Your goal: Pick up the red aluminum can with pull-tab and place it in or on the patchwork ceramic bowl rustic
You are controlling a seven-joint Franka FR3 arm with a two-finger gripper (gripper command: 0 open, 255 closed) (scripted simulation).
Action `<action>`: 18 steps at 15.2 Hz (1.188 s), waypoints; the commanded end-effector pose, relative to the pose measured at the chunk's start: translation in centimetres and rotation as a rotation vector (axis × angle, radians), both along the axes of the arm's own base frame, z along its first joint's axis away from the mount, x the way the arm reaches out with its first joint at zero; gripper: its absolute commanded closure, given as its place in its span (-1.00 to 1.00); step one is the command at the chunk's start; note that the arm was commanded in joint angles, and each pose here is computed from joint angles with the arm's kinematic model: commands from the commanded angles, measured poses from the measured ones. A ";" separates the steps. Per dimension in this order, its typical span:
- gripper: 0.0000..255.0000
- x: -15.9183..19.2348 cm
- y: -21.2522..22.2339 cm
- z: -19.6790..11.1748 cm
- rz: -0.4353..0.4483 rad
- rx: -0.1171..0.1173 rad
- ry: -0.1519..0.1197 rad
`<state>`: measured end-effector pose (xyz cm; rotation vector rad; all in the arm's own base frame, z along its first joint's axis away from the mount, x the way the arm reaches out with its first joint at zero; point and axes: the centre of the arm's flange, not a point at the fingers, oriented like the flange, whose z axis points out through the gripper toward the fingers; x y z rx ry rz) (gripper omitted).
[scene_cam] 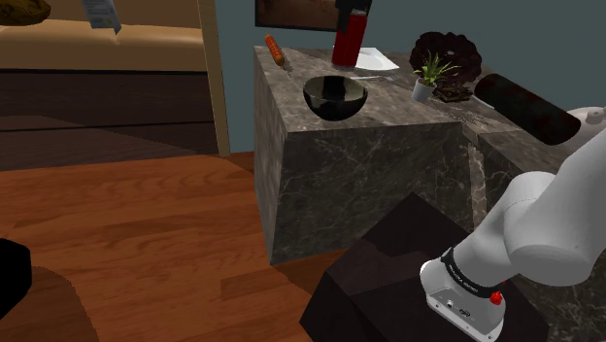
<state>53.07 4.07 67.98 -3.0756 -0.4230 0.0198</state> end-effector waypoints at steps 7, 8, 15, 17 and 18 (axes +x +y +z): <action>1.00 0.0 0.0 -4.3 0.000 0.000 -0.001; 1.00 0.0 0.0 -5.0 0.000 0.000 -0.001; 1.00 0.0 0.0 -5.0 0.000 0.000 -0.001; -1.00 0.0 0.0 -5.0 0.000 0.000 -0.001; -1.00 0.0 0.0 -5.0 0.000 0.000 -0.001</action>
